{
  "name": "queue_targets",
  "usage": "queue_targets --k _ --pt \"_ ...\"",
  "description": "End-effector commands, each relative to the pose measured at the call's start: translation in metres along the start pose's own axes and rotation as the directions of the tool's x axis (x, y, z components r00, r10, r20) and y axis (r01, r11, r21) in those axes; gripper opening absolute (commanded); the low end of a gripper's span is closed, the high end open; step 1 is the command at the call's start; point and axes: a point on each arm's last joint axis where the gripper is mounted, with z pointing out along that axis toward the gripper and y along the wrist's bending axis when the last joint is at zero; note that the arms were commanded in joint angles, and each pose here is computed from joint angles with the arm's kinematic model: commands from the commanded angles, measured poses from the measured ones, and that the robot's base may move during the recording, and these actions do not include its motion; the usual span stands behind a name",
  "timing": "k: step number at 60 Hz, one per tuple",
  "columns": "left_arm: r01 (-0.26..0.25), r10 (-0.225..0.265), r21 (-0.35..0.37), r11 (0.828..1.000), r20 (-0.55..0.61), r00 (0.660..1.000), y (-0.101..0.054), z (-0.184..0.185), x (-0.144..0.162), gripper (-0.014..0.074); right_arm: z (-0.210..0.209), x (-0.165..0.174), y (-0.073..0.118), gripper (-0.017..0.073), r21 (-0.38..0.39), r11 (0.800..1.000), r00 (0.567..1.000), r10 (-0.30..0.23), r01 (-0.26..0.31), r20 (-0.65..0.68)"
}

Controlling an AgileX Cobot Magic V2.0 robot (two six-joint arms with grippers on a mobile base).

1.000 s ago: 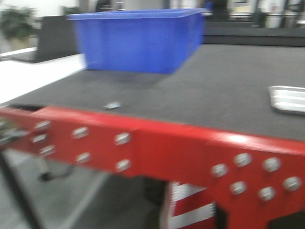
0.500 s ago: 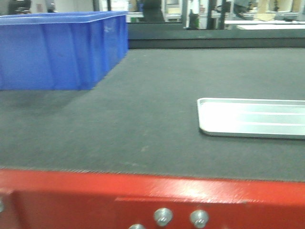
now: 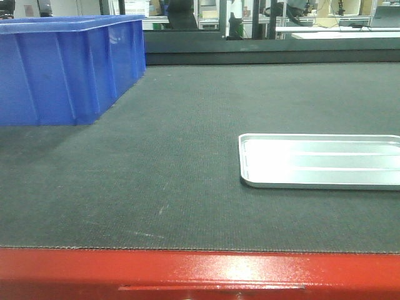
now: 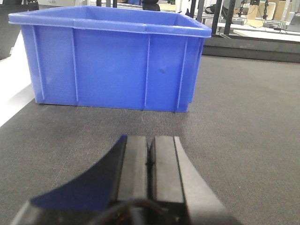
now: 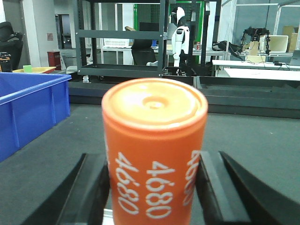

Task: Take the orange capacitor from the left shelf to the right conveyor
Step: 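Move the right gripper with the capacitor over the silver tray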

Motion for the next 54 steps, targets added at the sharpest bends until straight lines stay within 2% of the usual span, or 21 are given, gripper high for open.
queue_targets --k 1,41,54 --pt "-0.001 0.000 0.008 1.000 0.106 0.994 -0.001 -0.002 -0.010 -0.0105 0.000 -0.016 0.001 0.0171 -0.008 1.000 0.995 -0.010 0.011 0.103" --pt "-0.001 0.000 0.008 1.000 0.106 0.994 -0.001 -0.002 -0.010 -0.0105 0.001 -0.015 0.001 0.0171 -0.008 1.000 0.996 -0.008 0.009 0.092" --pt "-0.001 0.000 0.008 1.000 0.106 0.994 -0.001 -0.002 -0.010 -0.0105 0.031 -0.022 0.003 0.0171 -0.013 1.000 1.000 0.004 -0.004 0.022"
